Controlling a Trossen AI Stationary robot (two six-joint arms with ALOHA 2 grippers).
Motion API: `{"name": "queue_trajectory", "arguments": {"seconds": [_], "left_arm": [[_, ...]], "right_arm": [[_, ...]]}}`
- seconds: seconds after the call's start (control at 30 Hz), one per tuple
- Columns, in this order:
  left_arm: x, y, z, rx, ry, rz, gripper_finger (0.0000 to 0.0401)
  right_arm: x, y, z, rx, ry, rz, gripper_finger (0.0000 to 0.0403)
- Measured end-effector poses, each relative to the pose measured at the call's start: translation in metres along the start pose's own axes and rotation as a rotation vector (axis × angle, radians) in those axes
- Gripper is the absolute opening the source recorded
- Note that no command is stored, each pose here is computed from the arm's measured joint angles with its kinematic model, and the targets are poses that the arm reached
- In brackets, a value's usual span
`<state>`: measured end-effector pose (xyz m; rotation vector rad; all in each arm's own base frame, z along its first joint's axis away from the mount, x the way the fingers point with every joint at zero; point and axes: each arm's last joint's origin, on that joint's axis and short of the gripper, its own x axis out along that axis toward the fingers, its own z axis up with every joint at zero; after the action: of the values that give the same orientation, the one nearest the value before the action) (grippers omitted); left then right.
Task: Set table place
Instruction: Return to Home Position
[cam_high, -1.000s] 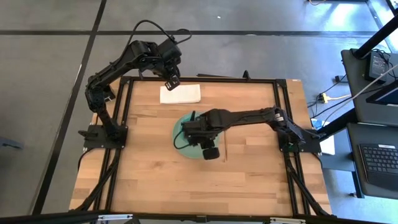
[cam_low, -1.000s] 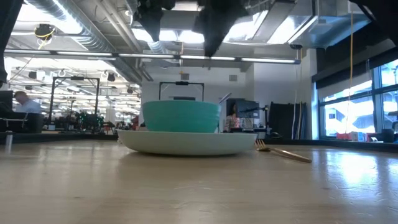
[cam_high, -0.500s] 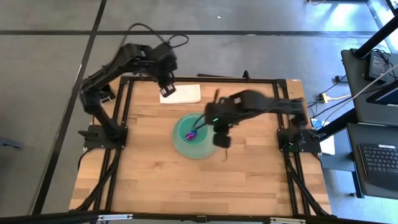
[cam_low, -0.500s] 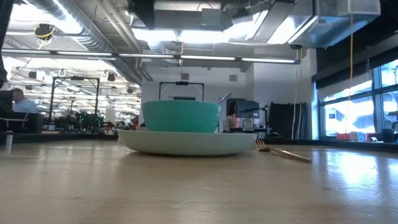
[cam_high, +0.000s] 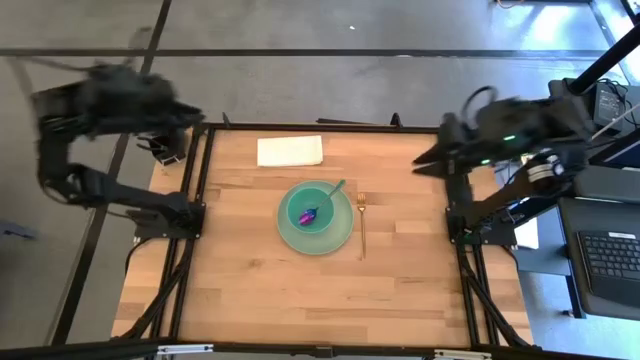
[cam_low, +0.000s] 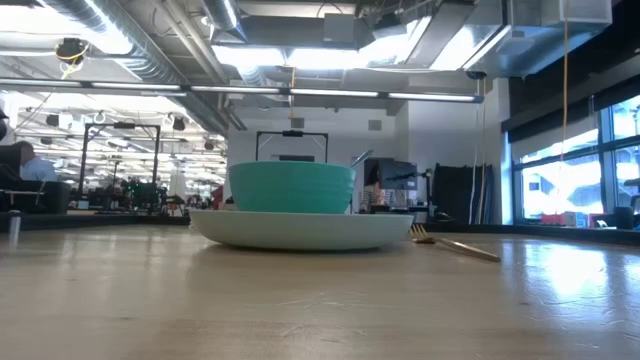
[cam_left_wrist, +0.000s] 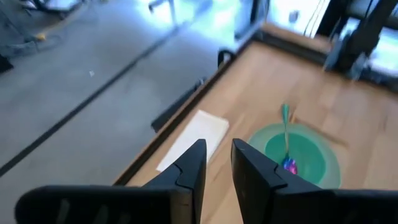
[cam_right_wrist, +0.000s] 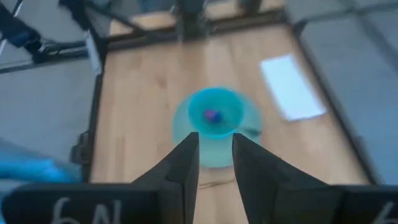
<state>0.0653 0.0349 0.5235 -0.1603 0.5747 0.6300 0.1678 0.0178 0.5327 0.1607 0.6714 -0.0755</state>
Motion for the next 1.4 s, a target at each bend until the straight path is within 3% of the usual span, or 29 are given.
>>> {"name": "queue_trajectory", "arguments": {"seconds": [0.17,0.3,0.43,0.6,0.87,1.1,1.4], "left_arm": [[-0.054,0.015,-0.034,-0.081,-0.151,-0.007,0.0069],[-0.081,0.020,-0.064,-0.133,-0.238,-0.175,0.0069],[-0.081,0.018,-0.083,-0.134,-0.381,-0.317,0.0069],[-0.044,0.011,-0.108,-0.139,-0.479,-0.392,0.0069],[0.036,-0.005,-0.151,-0.266,-0.477,-0.577,0.0069],[0.088,-0.015,-0.178,-0.301,-0.589,-0.688,0.0069],[0.127,-0.022,-0.200,-0.324,-0.591,-0.729,0.0069]], "right_arm": [[-0.038,-0.010,-0.012,-0.039,-0.123,-0.052,0.0097],[-0.044,-0.010,-0.014,-0.107,-0.175,-0.016,0.0097],[-0.025,-0.007,-0.018,-0.134,-0.198,0.052,0.0097],[0.019,-0.008,-0.046,-0.092,-0.220,0.102,0.0097],[0.064,-0.015,-0.108,0.054,-0.510,0.309,0.0097],[0.087,-0.024,-0.154,0.141,-0.619,0.365,0.0097],[0.099,-0.033,-0.195,0.156,-0.733,0.405,0.0097]]}}
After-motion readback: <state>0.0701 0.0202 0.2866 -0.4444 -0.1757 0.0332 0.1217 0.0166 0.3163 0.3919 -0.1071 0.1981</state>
